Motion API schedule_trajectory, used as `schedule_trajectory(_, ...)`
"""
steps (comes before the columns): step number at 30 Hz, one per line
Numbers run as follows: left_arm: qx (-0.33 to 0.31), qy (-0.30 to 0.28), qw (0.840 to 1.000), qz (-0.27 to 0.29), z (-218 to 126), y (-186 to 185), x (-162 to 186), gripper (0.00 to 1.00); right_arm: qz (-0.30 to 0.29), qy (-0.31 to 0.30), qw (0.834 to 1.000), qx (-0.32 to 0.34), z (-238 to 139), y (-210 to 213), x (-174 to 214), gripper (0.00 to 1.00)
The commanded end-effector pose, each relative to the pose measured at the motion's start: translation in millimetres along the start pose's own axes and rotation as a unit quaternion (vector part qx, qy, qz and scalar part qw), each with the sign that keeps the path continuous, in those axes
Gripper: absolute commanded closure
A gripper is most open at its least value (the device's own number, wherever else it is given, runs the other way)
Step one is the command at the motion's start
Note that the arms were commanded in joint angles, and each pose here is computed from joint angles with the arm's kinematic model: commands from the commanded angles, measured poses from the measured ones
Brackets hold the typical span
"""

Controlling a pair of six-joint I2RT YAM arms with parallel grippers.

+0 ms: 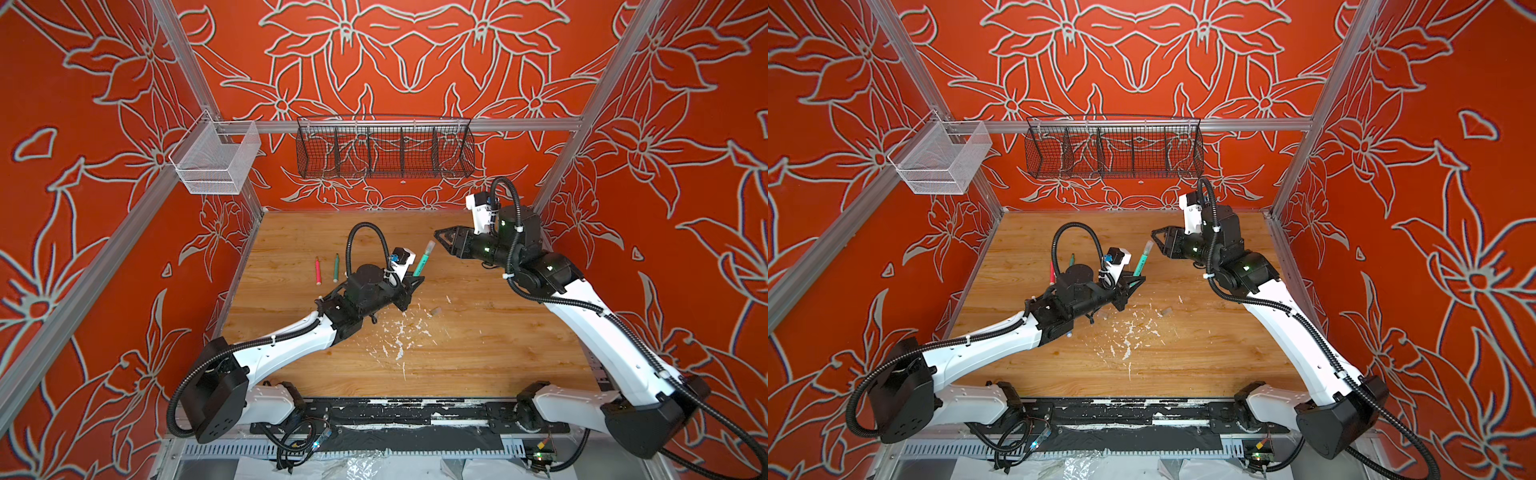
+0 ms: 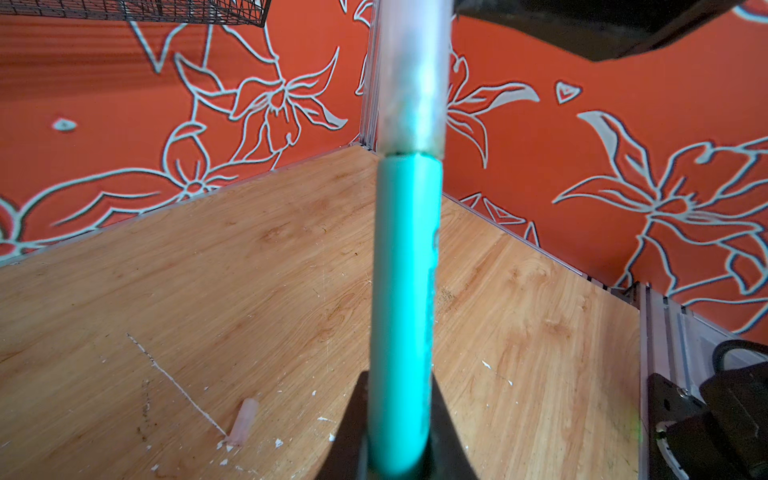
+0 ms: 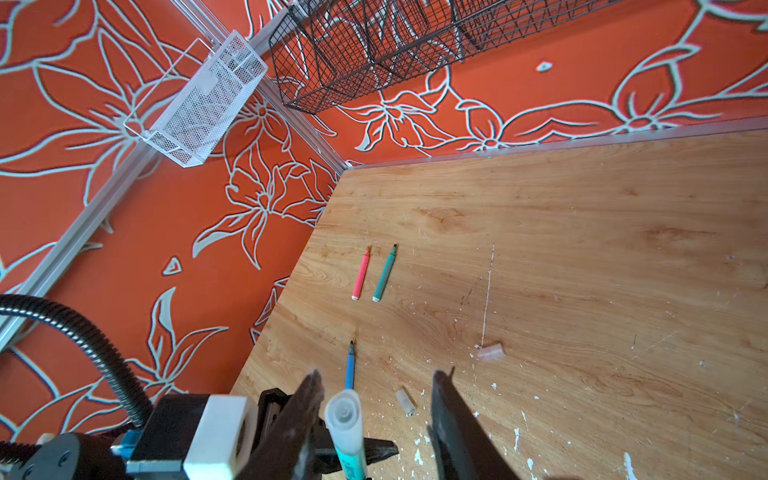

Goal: Insert the pens into the pen caps

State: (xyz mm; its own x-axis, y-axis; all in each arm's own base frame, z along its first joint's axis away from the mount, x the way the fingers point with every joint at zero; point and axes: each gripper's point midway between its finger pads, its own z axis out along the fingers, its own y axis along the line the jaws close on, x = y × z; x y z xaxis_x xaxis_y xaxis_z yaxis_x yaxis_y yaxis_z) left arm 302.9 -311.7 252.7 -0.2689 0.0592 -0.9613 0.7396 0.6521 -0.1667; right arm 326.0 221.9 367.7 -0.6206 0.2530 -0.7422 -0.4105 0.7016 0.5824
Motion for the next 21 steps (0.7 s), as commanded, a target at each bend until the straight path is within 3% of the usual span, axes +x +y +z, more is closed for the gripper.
schedule_trajectory(1, 0.005, -0.014, 1.000, -0.004, 1.2, -0.8, -9.5, 1.00, 0.009, 0.004, 0.999, -0.042, 1.4, 16.0, -0.6, 0.55)
schedule_trajectory(21, 0.008, -0.015, 1.000, -0.008, -0.2, -2.4, -13.5, 1.00, 0.021, 0.052, 0.997, -0.047, 26.9, 12.4, 28.4, 0.65)
